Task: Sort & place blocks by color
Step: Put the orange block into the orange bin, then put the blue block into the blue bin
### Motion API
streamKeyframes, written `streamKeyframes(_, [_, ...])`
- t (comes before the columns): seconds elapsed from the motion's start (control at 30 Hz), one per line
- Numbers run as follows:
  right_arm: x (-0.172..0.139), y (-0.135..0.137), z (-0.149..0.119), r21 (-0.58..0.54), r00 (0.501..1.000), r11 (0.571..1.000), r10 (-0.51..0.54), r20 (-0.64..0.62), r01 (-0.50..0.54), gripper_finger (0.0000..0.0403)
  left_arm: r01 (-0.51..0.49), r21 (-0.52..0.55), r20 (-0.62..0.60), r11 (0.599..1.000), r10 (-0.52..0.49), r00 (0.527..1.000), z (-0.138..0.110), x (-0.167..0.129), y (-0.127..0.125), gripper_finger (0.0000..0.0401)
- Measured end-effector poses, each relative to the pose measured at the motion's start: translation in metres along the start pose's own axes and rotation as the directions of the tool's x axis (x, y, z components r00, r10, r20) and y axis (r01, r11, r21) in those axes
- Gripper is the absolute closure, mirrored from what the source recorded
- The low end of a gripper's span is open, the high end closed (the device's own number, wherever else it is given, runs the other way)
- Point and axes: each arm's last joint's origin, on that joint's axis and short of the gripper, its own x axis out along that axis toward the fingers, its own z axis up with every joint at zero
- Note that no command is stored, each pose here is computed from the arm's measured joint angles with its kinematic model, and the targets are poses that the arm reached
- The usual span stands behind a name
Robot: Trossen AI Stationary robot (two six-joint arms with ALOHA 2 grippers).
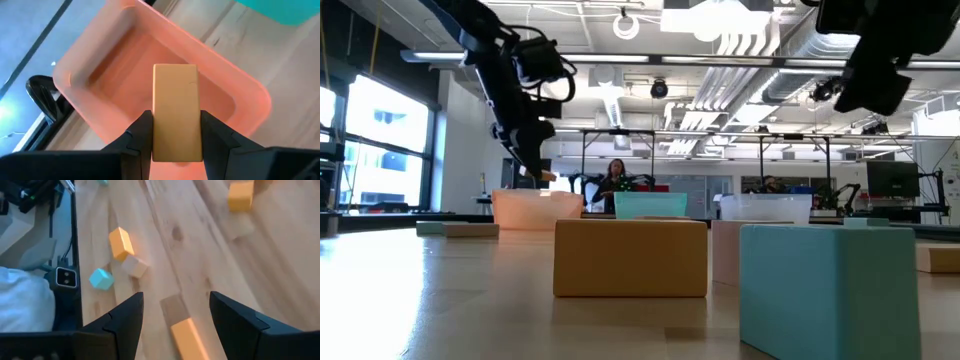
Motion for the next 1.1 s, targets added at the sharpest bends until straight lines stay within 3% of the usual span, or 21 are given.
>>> streamKeyframes(0.13, [0.010, 0.005, -0.009, 0.042, 0.998, 0.999, -0.012, -0.059, 0.015, 0.0187, -0.009, -0.012, -0.036, 1.000, 0.008, 0.999, -0.001, 0.011, 0.004, 0.0303])
streamKeyframes(0.3, [0.022, 0.009, -0.020, 0.018, 0.992, 0.999, -0.038, -0.118, 0.040, 0.0187, 0.023, -0.038, -0.046, 0.999, -0.025, 0.999, -0.001, 0.024, 0.008, 0.0301])
streamKeyframes(0.47, [0.029, 0.011, -0.027, 0.025, 0.988, 0.998, -0.060, -0.146, 0.064, 0.0187, 0.100, -0.060, -0.053, 0.993, -0.103, 0.993, -0.001, 0.030, 0.008, 0.0260])
streamKeyframes(0.83, [0.028, 0.024, -0.032, -0.005, 0.998, 0.999, -0.035, -0.057, 0.035, 0.0187, 0.087, -0.063, -0.009, 0.994, -0.088, 0.996, 0.003, 0.030, 0.008, 0.0202])
streamKeyframes(1.1, [0.012, 0.041, -0.014, -0.084, 0.996, 0.995, -0.066, -0.058, 0.061, 0.0187, 0.098, -0.055, -0.041, 0.994, -0.100, 0.994, 0.020, 0.013, 0.009, 0.0197])
